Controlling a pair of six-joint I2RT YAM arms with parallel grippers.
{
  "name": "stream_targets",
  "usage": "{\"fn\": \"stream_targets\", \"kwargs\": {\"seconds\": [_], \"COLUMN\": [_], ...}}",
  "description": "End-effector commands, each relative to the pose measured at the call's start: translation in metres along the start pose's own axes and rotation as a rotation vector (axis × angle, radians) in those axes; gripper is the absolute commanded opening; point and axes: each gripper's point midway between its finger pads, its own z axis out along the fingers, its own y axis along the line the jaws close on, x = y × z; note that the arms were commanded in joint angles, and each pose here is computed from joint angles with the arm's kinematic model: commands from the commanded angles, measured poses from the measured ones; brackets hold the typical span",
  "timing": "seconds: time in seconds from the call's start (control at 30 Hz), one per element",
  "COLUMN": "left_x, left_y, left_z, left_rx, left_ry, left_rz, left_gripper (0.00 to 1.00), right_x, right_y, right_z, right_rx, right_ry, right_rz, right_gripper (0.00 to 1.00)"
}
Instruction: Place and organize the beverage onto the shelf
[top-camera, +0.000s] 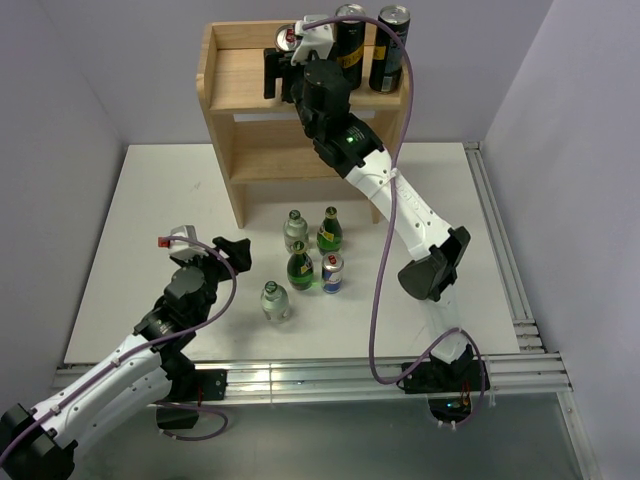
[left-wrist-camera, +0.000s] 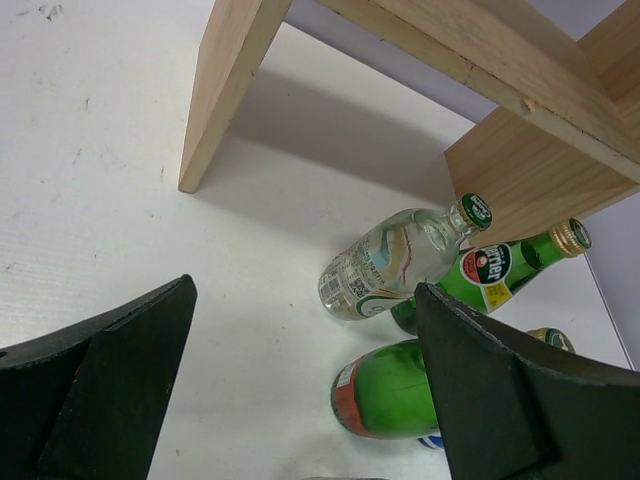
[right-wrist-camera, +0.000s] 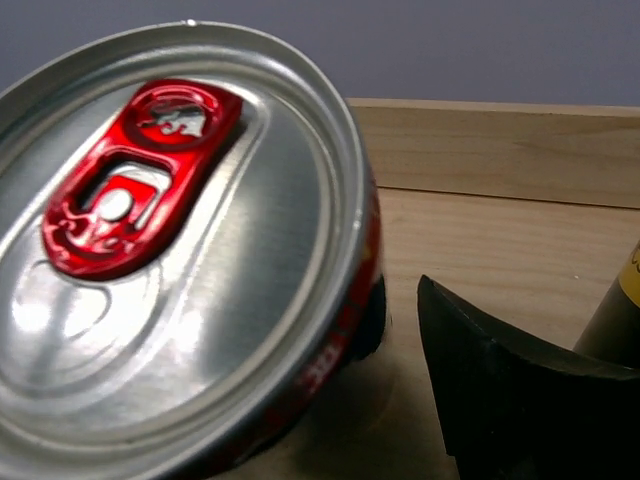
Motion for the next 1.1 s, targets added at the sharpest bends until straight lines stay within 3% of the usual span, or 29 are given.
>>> {"fn": "stream_targets", "kwargs": {"seconds": [0.0, 0.5, 0.87, 1.07], "left_x": [-0.004, 0.000, 0.002, -0.002], "left_y": [-0.009, -0.008, -0.007, -0.007], "left_z": [0.000, 0.004, 0.005, 0.003], "left_rx": [0.034, 0.028, 0.020, 0.017], "left_ry": [-0.012, -0.005, -0.001, -0.007], "left_rz": [-0.026, -0.022, -0.018, -0.015], "left_gripper": [0.98, 0.98, 0.98, 0.98], "right_x": [-0.004, -0.005, 0.007, 0.014], "right_y": [-0.001, -0.005, -0.011, -0.012], "right_z": [0.009, 0.021, 0.011, -0.003], "right_rx": [0.014, 0.044, 0.060, 0.067], "right_ry": [-0.046, -0.105, -0.060, -0.030], "right_rz": [0.005, -0.004, -0.007, -0.006], "right_gripper": [0.89, 0.89, 0.89, 0.94]}}
